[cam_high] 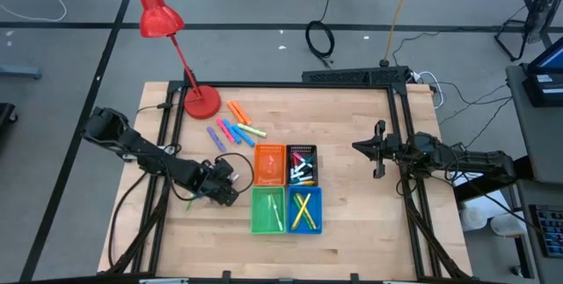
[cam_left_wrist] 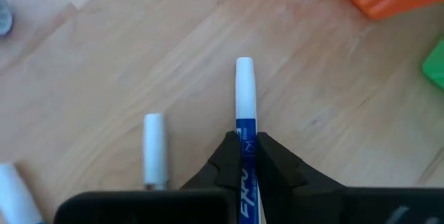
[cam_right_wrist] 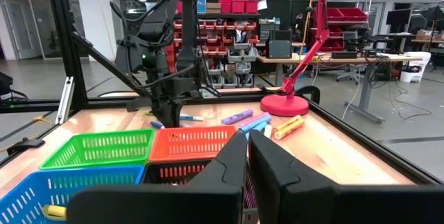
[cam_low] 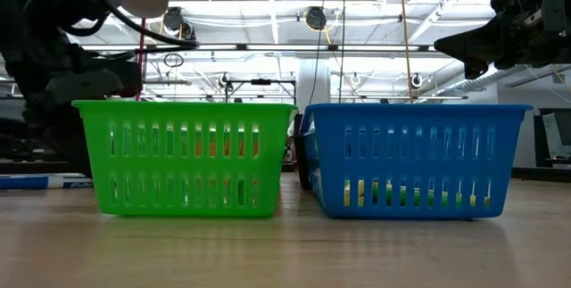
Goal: Pick & Place Markers
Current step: Put the blue marker pen into the green basket
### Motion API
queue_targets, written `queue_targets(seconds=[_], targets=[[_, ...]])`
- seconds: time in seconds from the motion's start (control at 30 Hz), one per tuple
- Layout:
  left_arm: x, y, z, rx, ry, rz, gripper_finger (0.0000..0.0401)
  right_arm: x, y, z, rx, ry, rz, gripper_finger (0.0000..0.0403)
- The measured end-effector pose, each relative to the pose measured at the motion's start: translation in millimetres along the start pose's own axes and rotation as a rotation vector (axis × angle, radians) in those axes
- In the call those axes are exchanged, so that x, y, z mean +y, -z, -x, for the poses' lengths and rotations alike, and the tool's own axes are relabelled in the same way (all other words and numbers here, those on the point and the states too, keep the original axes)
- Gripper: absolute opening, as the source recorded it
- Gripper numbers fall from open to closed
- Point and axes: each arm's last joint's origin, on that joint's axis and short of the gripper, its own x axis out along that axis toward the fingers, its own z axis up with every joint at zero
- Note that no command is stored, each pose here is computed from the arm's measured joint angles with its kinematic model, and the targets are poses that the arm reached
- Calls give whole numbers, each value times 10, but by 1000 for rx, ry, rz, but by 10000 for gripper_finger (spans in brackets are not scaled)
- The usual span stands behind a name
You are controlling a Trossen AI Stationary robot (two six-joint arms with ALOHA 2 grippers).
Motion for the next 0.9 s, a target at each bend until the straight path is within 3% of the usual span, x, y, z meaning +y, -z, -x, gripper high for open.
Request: queue_targets(seconds=[0.3, 0.6, 0.9], targets=[[-48, -60, 105, -104, 78, -165, 21, 0, 0, 0, 0, 0, 0, 8], [-159, -71, 361, -343, 146, -276, 20, 0, 0, 0, 0, 0, 0, 8], [-446, -123, 682, -645, 358, -479, 1, 0, 0, 0, 0, 0, 0, 8]])
